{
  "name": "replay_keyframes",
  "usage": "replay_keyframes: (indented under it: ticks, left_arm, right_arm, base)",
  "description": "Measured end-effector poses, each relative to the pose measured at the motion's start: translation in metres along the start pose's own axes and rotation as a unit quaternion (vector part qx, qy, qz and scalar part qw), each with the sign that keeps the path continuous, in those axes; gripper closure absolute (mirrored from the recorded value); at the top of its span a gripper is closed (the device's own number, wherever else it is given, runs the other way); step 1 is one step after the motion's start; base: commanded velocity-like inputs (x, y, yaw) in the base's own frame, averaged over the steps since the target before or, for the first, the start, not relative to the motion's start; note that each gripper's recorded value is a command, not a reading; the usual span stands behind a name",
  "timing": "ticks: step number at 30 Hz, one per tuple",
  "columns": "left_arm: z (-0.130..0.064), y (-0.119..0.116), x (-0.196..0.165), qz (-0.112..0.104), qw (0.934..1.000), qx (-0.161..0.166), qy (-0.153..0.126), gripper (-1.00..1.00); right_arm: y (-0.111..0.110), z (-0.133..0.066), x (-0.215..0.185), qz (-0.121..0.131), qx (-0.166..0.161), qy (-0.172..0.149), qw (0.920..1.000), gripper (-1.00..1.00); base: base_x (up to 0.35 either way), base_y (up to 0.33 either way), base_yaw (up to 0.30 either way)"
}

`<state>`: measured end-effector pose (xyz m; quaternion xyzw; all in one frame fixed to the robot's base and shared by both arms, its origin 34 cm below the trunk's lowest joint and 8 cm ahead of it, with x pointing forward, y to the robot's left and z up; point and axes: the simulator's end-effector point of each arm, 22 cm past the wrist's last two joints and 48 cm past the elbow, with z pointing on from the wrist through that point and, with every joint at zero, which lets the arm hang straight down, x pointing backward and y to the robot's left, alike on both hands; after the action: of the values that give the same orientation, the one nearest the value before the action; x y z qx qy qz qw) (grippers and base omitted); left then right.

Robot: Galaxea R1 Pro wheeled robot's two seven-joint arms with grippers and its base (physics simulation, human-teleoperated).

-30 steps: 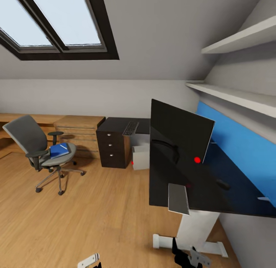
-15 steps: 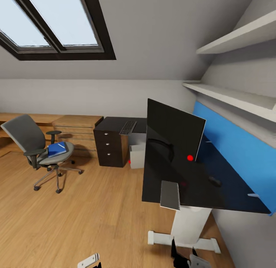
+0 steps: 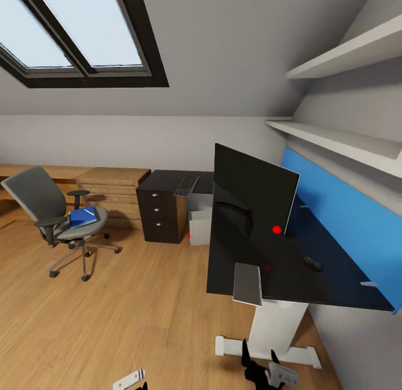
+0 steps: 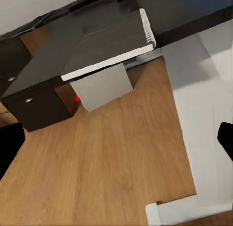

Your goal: In the bedroom, organize the workspace by keeping the computer under the desk, ensuring the monitor is on the desk, placing the keyboard on the desk next to the monitor, placing the mouse on the desk next to the keyboard, moving the folder from the swivel chair onto the desk next to the mouse, stacking the notebook on top of the folder with the pen on top of the notebook, and positioning the swivel chair next to the desk.

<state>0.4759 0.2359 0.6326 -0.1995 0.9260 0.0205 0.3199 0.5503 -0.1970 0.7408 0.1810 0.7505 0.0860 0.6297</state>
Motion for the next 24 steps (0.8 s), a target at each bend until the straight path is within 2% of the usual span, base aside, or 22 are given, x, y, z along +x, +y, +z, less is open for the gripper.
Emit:
replay_keyframes:
  ticks: [11, 24]
  left_arm:
    - [0.000, 0.001, 0.000, 0.000, 1.0000, -0.001, 0.000, -1.00]
    - [0.000, 0.001, 0.000, -0.001, 1.0000, -0.001, 0.000, -1.00]
  right_arm:
    - [0.026, 0.037, -0.066, 0.019, -0.022, -0.093, 0.9952, -1.00]
    - [0.033, 0.047, -0.068, 0.044, -0.025, -0.079, 0.9956, -1.00]
  base:
    - [0.000, 0.000, 0.000]
    - [0.000, 0.000, 0.000]
